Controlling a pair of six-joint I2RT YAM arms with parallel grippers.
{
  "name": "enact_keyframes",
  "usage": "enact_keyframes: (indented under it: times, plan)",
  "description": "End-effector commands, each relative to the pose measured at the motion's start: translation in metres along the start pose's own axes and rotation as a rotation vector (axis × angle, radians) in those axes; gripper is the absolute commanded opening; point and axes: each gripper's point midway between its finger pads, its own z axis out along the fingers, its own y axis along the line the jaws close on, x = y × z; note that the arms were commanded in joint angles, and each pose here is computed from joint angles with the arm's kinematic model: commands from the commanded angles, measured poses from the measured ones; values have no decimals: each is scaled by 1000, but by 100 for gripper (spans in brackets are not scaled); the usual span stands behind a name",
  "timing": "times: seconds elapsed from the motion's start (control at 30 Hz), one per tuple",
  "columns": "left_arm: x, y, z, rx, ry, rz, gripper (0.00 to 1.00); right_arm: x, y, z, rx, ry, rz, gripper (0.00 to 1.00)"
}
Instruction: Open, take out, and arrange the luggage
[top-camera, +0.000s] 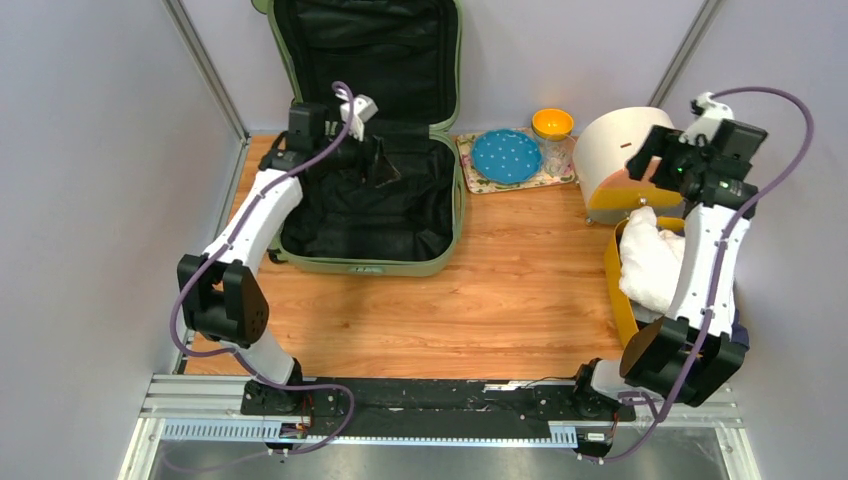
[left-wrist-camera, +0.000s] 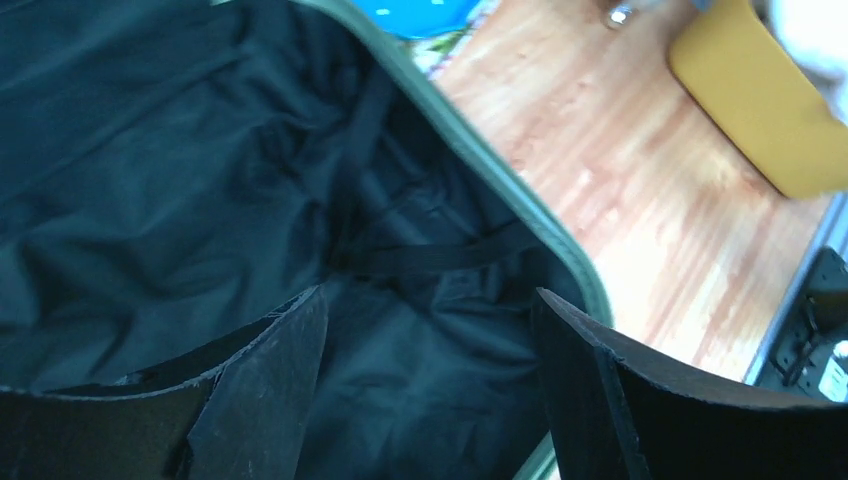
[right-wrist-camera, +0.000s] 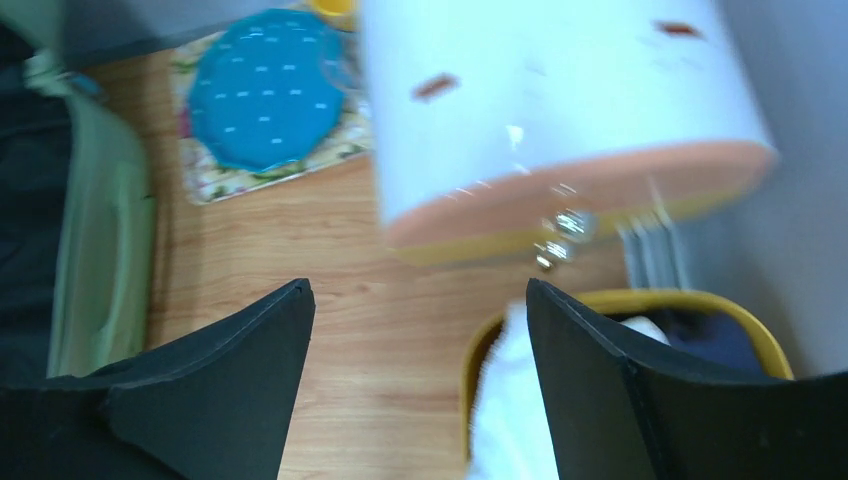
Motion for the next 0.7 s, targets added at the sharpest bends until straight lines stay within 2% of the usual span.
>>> enact_keyframes:
  times: [0.0, 0.03, 0.13, 0.27, 0.33, 0.37, 0.4, 0.47, 0.5, 0.6, 0.67]
  plan:
    - [-1, 55, -39, -146, 43, -157, 83, -21, 87, 7, -268, -77, -160, 82]
    - [-10, 66, -49, -179, 30, -165, 83, -20, 101, 9, -300, -75, -172, 82]
    - [10, 102, -71, -322, 83, -239, 83, -1, 149, 28, -397, -16, -203, 82]
    - [60, 127, -108, -577, 297, -245, 84, 46, 199, 53, -479, 76, -240, 82]
    - [84, 124, -118, -604, 359, -242, 84, 66, 222, 55, -527, 98, -260, 82]
    - [79, 117, -125, -617, 330, -218, 85, 81, 226, 59, -532, 114, -263, 82]
    - [96, 112, -125, -613, 351, -241, 85, 92, 235, 57, -554, 128, -273, 82]
    - [95, 99, -128, -603, 316, -226, 85, 99, 239, 55, -557, 121, -283, 82]
    - [108, 94, -126, -599, 340, -241, 85, 114, 240, 54, -563, 147, -290, 82]
    - [125, 85, -122, -606, 363, -223, 85, 121, 239, 47, -558, 142, -318, 83]
    - [122, 83, -118, -604, 331, -197, 86, 116, 236, 40, -550, 120, -330, 83]
